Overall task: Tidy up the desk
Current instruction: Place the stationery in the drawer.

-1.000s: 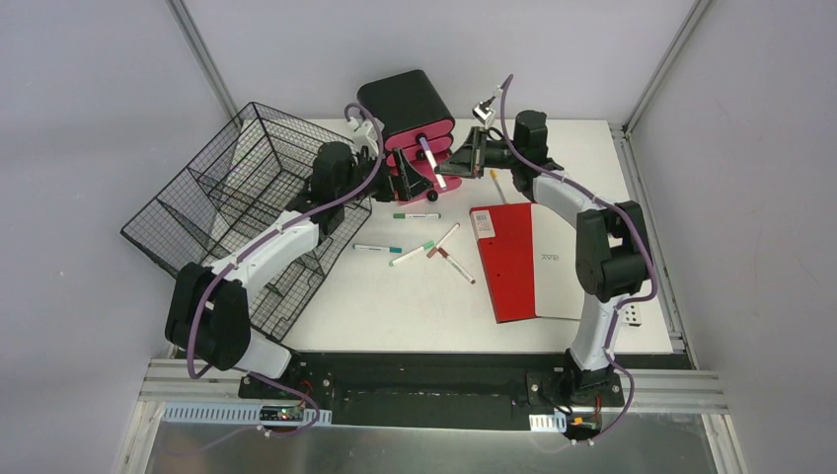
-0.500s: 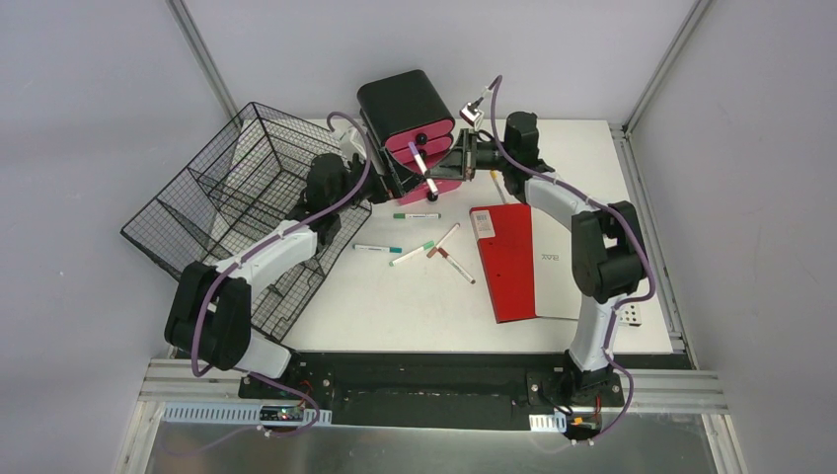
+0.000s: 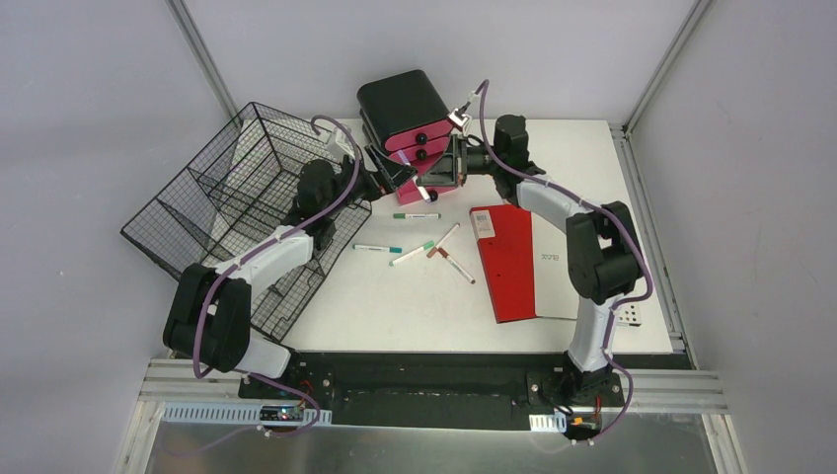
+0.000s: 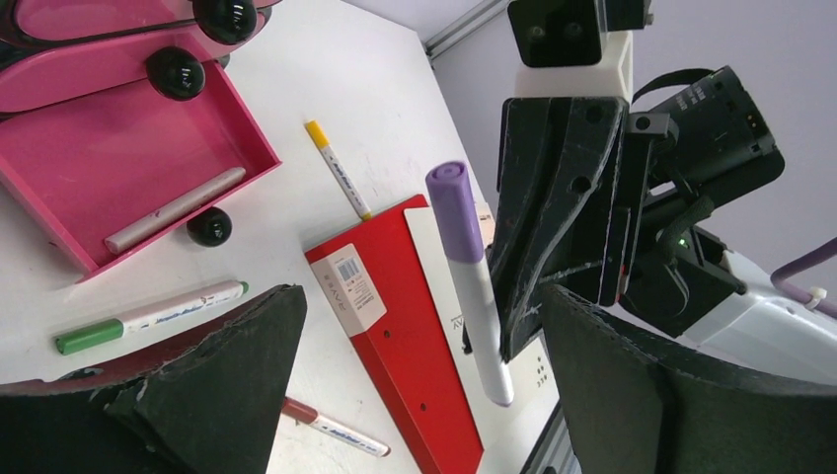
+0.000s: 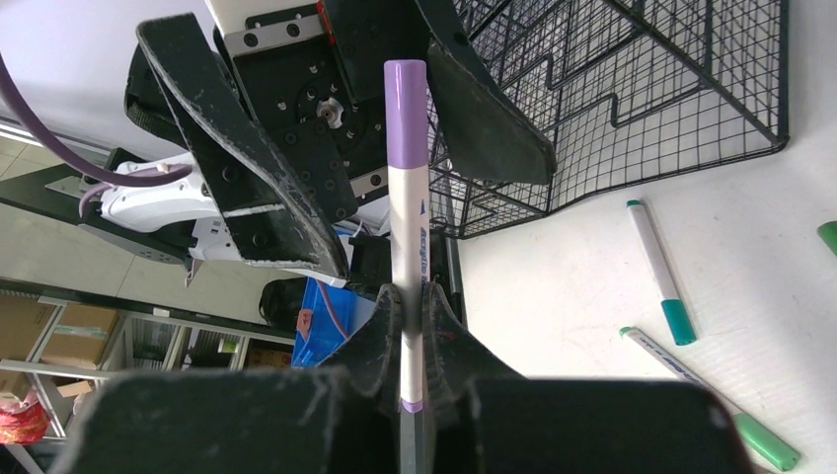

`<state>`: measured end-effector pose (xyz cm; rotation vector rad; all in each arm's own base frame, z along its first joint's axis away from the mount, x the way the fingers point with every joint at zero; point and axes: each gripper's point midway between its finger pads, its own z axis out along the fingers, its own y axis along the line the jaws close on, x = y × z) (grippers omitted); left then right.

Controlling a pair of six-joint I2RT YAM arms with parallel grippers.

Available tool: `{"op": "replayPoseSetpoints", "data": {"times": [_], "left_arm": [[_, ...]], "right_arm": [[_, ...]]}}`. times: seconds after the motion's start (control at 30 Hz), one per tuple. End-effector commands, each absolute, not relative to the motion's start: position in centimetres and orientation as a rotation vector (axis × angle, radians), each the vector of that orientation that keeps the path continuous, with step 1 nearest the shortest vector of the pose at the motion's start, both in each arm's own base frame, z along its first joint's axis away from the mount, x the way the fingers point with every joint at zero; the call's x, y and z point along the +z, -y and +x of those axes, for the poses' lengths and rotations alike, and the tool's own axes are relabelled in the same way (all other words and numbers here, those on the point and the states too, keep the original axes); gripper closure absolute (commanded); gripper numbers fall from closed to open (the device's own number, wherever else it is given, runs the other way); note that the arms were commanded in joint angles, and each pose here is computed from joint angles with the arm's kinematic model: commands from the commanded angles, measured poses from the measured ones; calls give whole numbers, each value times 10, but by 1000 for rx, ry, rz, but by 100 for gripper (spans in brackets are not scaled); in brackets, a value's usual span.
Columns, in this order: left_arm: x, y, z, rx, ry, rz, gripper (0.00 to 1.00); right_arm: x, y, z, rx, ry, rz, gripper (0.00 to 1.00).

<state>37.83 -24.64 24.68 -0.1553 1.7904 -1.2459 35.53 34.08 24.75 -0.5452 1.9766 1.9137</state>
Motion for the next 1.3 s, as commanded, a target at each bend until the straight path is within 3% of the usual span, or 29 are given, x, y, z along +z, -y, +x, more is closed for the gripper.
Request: {"op": "replayPoseSetpoints", "data": {"times": [0.0,0.23,0.33,0.57,0.9,1.07,1.2,1.27], "left_arm": [[276,239,382,-1279,-1672,-166,8],[276,242,381,-1310,-1672,-164,12],[276,244,381,-1335,-1675,-161,20],[275,251,380,-1381,-1696,-143,42],[276,257,378,-1410,-1706,-101,100],[277,257,378,-1409,-1703,-90,100],[277,257,378,-1401,-1706,-77,100],[278,258,378,-1390,-1707,-45,100]], "right_arm": [[254,-348,348,1919,-1911,-645,100],[252,-356,341,1935,-1915,-669,100],[252,-356,341,1936,-1914,-673,100],[252,-356,341,1937,-1913,-675,100],[250,-356,341,1934,-1918,-679,100],[248,-355,340,1917,-1918,-703,100],[246,-353,337,1900,-1902,-751,56],[241,-351,335,1868,-1904,-790,43]]}}
